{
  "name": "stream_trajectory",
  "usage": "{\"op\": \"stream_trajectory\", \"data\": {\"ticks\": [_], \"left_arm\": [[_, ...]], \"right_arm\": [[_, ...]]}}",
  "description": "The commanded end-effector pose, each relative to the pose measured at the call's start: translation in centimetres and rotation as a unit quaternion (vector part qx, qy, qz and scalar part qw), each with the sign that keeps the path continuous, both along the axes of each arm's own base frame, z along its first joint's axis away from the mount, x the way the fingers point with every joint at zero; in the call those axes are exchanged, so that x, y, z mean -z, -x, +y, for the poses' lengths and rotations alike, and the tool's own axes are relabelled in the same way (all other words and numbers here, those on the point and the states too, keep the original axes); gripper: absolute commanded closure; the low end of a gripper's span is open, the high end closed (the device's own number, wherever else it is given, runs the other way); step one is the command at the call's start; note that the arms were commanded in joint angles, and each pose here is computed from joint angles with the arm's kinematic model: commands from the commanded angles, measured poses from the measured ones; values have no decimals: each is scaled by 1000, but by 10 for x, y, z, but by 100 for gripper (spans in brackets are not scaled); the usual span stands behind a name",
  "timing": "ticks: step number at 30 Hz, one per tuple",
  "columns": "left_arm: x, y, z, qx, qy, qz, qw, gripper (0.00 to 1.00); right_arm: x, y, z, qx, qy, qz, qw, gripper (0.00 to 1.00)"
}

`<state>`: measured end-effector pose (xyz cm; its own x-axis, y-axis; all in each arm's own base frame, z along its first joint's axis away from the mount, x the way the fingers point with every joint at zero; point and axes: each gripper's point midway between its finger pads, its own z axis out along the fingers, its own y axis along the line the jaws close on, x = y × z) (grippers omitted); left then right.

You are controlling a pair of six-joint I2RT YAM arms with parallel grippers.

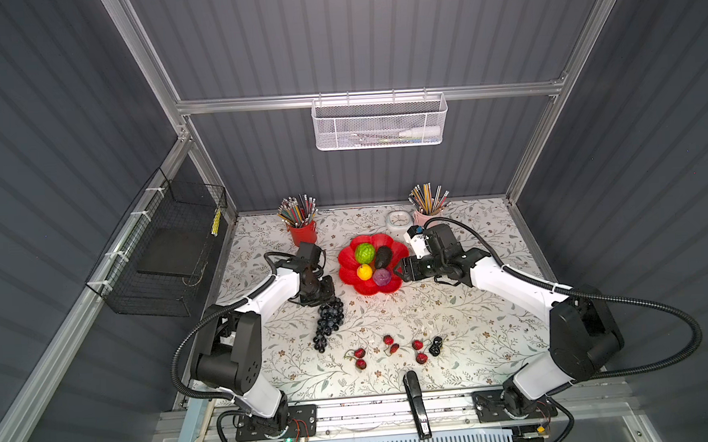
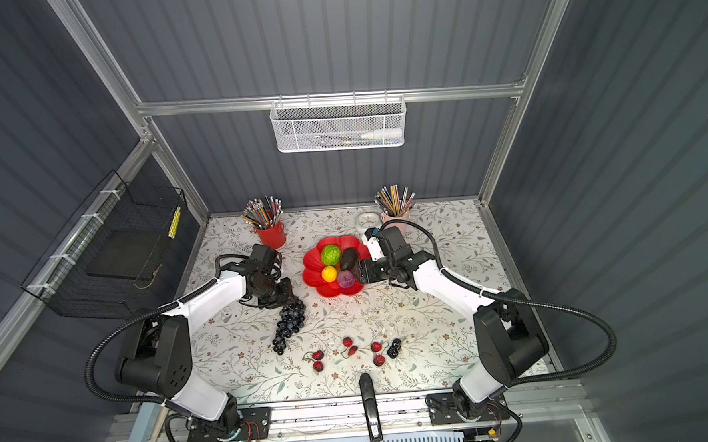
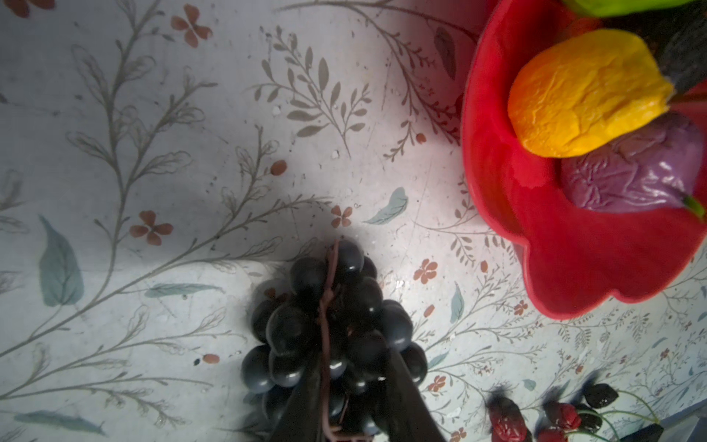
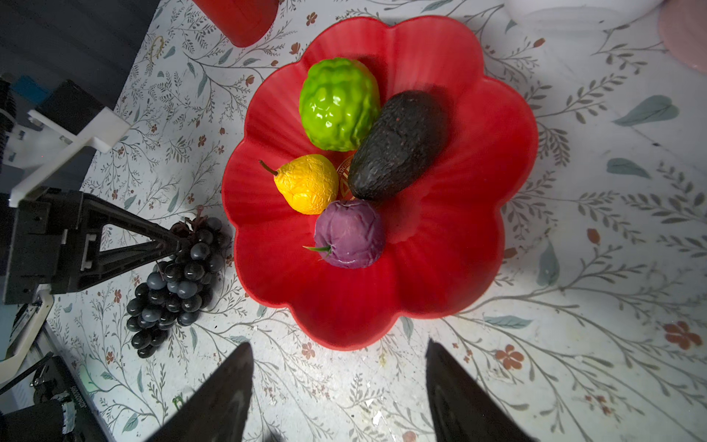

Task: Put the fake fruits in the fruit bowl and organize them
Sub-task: 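Move the left gripper down onto the black grape bunch and close it, then lift the grape bunch with the left gripper and carry it over the bowl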

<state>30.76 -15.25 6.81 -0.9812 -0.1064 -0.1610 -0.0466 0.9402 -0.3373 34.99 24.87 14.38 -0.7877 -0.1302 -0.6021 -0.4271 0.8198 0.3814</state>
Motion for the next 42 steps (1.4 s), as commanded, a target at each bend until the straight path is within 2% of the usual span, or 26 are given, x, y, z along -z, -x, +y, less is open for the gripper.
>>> {"op": "stream_trajectory", "data": {"ticks": [1,11,18,21,27,36,40,42], "left_arm": [[-1,10,1,-3,9,15,1000,83],[-10,6,5,-4,-1,2,1000,94],[-28,7,5,8,-1,-11,1000,95],[-38,9,7,18,-9,-10,1000,100],[-63,14,4,28,7,-20,999,100],[-121,14,-10,54,53,-68,995,100],[-158,1,-20,58,80,-105,990,100],[-185,-7,-34,71,113,-126,983,100]], "right_arm": [[6,2,4,-5,-5,7,1000,29],[7,3,4,-4,-6,6,1000,29],[6,2,4,-4,-8,4,1000,29],[4,0,5,-5,-8,1,1000,29],[-2,-4,7,-7,-8,-8,1000,29],[-19,-10,10,-12,-19,-26,999,28],[-36,-16,6,-12,-31,-41,999,28],[-44,-20,2,-6,-39,-47,998,28]]}}
